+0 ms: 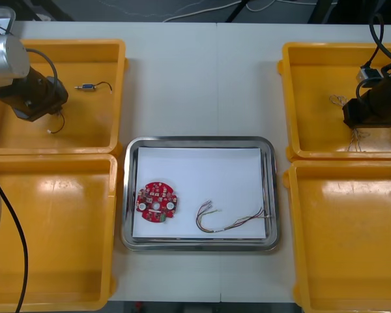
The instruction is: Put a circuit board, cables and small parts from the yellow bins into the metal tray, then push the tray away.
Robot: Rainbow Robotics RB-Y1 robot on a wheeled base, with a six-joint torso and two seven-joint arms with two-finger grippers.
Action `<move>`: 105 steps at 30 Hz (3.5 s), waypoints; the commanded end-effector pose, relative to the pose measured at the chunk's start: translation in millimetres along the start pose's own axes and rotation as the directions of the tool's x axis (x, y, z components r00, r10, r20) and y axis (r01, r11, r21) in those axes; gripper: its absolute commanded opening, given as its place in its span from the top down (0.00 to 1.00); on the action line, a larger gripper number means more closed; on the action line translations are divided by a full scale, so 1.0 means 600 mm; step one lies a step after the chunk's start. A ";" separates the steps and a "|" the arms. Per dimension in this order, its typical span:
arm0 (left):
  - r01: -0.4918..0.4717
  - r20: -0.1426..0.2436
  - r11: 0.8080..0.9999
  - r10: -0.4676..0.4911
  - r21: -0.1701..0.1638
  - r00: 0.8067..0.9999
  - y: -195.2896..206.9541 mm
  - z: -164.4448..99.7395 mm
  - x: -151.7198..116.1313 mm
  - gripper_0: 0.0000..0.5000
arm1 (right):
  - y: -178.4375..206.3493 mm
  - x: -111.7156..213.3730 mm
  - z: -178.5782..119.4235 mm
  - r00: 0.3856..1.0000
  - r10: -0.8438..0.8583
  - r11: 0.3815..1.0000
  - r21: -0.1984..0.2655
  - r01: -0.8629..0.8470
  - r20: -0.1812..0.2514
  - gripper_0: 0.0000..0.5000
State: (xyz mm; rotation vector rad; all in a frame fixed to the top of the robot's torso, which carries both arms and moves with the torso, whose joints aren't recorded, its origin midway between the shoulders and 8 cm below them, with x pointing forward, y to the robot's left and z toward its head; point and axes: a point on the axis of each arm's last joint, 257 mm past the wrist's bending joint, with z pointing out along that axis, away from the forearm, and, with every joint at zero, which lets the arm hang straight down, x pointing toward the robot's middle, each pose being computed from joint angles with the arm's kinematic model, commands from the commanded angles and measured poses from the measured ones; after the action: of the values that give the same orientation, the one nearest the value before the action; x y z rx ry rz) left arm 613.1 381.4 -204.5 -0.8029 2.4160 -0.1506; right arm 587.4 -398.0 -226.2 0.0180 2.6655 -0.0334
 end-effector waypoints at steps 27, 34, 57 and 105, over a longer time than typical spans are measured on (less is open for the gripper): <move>0.004 -0.082 0.999 -0.007 -0.037 0.997 -0.062 -0.164 0.033 1.00 | -0.032 -0.063 -0.150 0.995 -0.084 0.996 0.045 0.081 0.057 1.00; -0.021 -0.116 0.999 0.017 -0.038 0.993 -0.071 -0.197 0.056 1.00 | -0.047 -0.057 -0.191 0.981 -0.186 0.982 0.037 0.185 0.046 1.00; -0.177 -0.109 0.984 0.174 -0.022 0.979 -0.122 -0.206 0.145 1.00 | 0.069 -0.055 -0.277 0.872 -0.488 0.872 0.086 0.483 0.048 1.00; -0.412 -0.106 0.910 0.414 0.041 0.904 -0.196 -0.202 0.351 1.00 | 0.151 -0.031 -0.298 0.741 -0.652 0.757 0.087 0.647 0.163 1.00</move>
State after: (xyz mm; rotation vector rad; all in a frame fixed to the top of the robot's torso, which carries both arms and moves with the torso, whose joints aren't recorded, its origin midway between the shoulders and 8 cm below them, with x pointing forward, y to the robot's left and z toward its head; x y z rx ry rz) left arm 475.7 168.6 -170.8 -0.1828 2.6560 0.0051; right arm 527.0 -291.5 -72.0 -0.8831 2.3635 -0.2272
